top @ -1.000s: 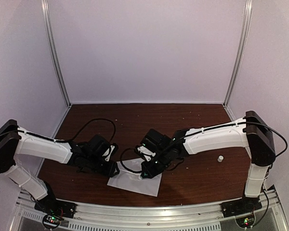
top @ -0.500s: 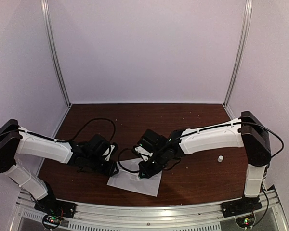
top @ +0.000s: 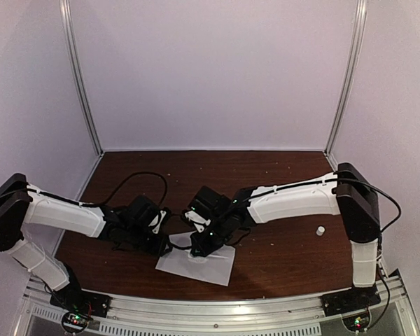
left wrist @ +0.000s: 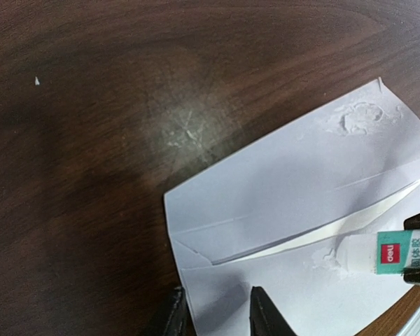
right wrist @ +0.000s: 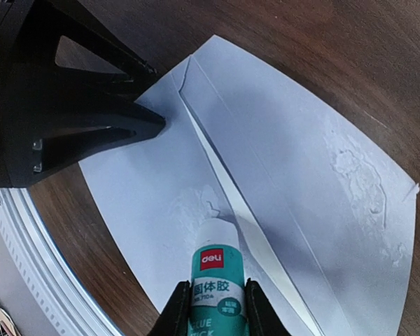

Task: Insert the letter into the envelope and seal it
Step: Paint the envelope at the center of the board.

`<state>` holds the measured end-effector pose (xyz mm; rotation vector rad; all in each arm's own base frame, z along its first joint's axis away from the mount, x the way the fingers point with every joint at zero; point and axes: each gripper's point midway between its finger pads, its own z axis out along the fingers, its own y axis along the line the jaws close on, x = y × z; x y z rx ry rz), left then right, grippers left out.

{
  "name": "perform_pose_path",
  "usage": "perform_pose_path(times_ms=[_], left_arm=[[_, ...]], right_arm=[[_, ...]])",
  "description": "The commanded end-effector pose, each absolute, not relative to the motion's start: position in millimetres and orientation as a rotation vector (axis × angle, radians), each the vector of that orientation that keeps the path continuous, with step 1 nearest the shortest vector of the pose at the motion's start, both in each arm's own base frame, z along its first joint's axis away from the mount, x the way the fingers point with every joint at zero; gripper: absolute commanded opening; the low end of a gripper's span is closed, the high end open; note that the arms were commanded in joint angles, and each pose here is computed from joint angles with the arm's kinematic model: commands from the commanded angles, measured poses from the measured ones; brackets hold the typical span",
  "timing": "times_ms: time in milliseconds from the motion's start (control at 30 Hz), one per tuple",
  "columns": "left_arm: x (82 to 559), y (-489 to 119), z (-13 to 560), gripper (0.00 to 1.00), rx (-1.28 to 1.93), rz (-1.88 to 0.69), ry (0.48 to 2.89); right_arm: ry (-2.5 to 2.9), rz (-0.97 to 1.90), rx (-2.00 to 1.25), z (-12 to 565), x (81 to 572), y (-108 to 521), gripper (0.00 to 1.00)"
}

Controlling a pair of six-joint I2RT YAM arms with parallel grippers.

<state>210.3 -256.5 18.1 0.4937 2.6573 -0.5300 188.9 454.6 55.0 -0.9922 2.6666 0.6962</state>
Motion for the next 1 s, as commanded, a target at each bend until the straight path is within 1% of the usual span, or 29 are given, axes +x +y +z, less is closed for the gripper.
perform_pose_path(times_ms=[0,200,400,533,633,967], left_arm=[[198.8,-255.3,6.7,0.32,0.504,-0.563,2.706],[198.6,-253.2,5.3,0.32,0.499,-0.552,2.707],[197.6,-249.6,3.6,0.32,0.484,-0.54,2.713],[197.5,-247.8,3.9,0.32,0.477,-0.533,2.712],[197.6,-247.2,4.8,0.32,0.477,-0.532,2.709],[196.4,-246.0,4.6,0.32,0.476,-0.53,2.712]], right_arm=[[2.629,0.677,-1.015,51.4,195.8,470.1,0.0],[2.573,0.725,-1.0,70.6,203.2,485.7,0.0],[2.47,0.862,-0.969,120.4,201.9,494.0,0.0],[2.44,0.868,-0.936,141.2,201.0,484.0,0.0],[2.45,0.826,-0.909,144.0,199.5,468.2,0.0],[2.614,0.703,-0.877,95.5,179.6,420.2,0.0]])
